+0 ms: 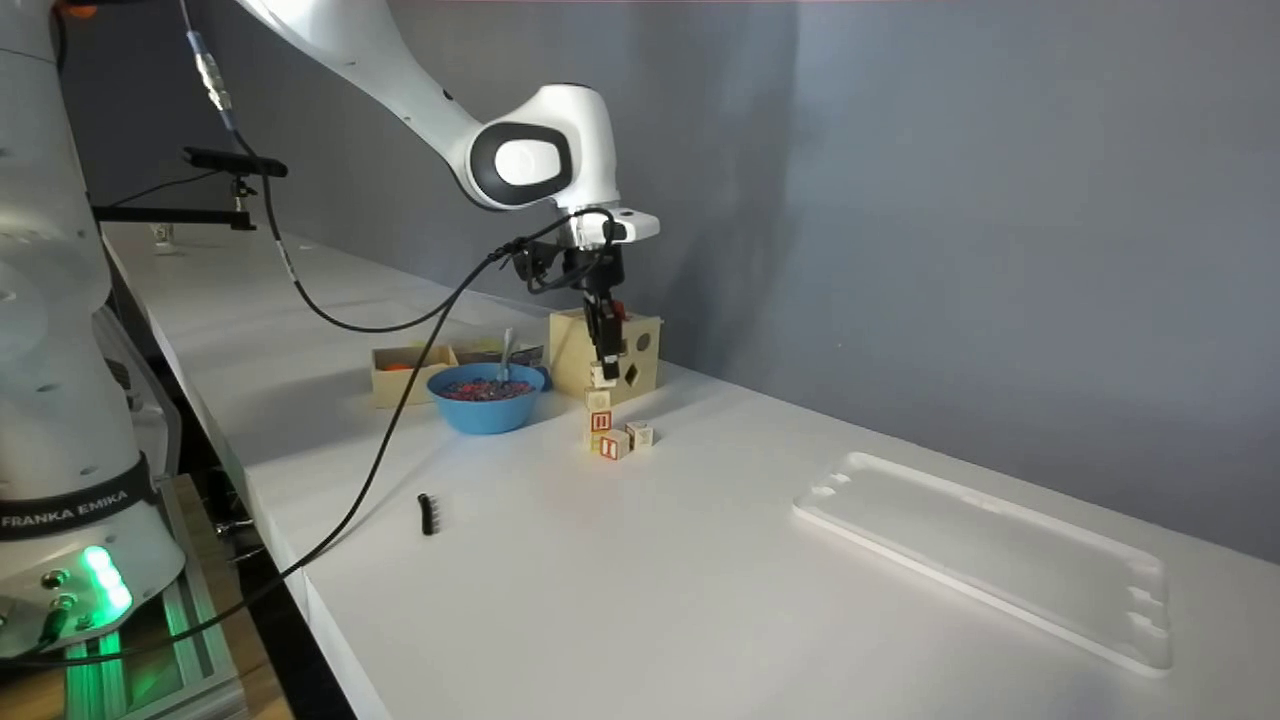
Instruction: Pick up the cube furthest from all the other cubes and stack it on top of the already stacked cubes
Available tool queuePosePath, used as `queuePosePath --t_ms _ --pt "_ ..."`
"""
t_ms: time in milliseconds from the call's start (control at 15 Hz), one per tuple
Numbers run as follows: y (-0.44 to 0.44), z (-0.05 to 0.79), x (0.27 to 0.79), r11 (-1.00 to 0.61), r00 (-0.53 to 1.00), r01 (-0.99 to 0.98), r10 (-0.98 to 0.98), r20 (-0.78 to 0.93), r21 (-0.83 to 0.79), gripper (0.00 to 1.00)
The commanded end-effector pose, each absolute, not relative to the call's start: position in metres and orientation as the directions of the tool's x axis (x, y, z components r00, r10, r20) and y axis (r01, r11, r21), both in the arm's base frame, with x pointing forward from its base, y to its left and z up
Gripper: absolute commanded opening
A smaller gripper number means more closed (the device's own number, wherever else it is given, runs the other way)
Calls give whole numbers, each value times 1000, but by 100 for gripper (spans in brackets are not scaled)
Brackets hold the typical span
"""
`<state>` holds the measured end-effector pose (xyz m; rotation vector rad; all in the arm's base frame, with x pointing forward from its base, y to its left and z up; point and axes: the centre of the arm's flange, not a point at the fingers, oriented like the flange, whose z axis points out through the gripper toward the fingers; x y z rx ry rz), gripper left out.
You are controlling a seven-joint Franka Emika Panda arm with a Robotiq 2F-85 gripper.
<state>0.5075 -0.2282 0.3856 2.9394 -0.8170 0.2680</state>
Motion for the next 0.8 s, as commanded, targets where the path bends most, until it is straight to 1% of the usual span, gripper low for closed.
queuePosePath --t_ms 0,733 --pt "-226 389 506 -852 841 -521 -503 198 49 9" --pt "-221 389 499 -860 849 -508 -489 198 54 9"
